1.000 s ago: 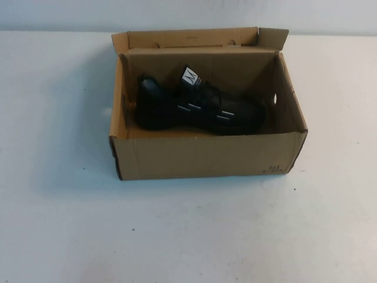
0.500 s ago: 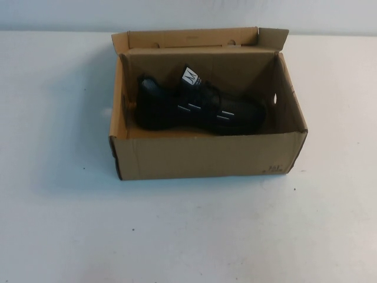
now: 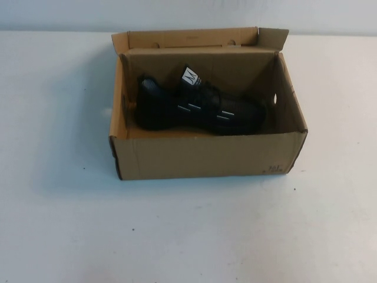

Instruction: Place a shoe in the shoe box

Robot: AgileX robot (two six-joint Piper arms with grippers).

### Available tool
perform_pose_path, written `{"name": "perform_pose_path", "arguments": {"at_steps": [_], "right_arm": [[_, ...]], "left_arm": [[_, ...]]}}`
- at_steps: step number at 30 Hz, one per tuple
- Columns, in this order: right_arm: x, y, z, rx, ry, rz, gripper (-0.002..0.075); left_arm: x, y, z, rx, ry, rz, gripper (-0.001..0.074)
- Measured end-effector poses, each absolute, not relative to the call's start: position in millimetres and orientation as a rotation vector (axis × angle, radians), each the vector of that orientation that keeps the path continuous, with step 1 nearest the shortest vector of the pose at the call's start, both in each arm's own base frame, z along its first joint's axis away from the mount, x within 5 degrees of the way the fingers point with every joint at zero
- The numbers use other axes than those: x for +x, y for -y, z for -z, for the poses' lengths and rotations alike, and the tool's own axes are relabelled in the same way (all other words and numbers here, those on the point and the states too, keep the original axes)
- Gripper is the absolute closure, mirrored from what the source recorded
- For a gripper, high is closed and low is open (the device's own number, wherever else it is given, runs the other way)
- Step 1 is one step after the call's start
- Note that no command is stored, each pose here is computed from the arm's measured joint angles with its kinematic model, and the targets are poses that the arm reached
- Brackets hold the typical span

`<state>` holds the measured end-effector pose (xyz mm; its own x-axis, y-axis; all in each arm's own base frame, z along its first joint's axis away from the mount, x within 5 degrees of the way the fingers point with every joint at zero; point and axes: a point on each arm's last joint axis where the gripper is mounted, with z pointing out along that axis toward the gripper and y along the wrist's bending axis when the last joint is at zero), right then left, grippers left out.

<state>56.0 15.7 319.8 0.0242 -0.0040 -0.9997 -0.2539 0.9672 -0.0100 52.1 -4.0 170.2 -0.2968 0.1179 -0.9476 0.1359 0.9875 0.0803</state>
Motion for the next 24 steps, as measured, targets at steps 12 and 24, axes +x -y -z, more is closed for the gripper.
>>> {"name": "perform_pose_path", "arguments": {"at_steps": [12, 24], "right_arm": [[55, -5, -256, -0.103, -1.414, -0.014, 0.0742], [55, -6, -184, -0.066, -1.734, -0.076, 0.0742]], "left_arm": [[52, 4, -170, 0.184, -1.876, 0.018, 0.0737], [52, 4, -170, 0.184, -1.876, 0.018, 0.0737]]}}
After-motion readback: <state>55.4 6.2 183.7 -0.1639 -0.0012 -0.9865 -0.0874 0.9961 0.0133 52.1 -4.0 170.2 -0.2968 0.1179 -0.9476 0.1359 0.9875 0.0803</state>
